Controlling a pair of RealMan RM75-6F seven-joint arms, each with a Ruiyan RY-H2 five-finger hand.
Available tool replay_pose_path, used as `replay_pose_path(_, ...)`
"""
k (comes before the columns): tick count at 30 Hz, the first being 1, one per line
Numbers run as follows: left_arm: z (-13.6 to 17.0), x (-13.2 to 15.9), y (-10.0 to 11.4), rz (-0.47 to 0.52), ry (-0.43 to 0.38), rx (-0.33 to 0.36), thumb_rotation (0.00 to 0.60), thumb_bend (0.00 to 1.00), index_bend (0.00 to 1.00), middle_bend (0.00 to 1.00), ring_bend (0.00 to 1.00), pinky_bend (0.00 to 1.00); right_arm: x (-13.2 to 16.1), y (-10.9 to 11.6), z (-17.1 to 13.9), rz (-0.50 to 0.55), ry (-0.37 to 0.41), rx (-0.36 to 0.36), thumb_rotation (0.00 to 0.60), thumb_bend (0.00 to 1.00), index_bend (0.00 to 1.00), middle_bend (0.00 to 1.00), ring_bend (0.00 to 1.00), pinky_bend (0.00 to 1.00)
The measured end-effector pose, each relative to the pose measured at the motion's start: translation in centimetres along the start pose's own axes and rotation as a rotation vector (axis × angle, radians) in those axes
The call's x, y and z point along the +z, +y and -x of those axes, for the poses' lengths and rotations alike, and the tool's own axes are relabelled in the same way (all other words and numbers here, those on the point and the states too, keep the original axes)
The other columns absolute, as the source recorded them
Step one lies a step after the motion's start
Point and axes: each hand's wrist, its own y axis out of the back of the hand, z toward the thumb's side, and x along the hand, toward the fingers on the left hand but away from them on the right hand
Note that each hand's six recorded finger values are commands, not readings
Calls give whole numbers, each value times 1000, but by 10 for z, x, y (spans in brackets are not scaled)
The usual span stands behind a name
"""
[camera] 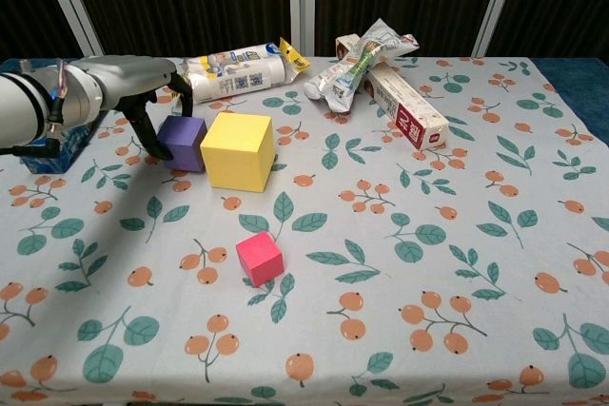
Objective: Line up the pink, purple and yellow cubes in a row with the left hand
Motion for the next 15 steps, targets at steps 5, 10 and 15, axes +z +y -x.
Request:
replay_pose_path(5,-2,3,-2,37,2,-35,600,238,540,315,164,260,-1,0,1,1,-2,2,600,237,59,172,130,222)
replay_pose_path(10,-4,6,-3,55,5,-47,600,236,539,314,164,260,-2,-1,0,1,-7,3,600,238,59,172,129,222)
replay_pose_path(15,-6,13,-3,68,-4,-54,600,235,539,314,164,260,-3,-1,0,2,-8,5,600,238,59,172,130,222)
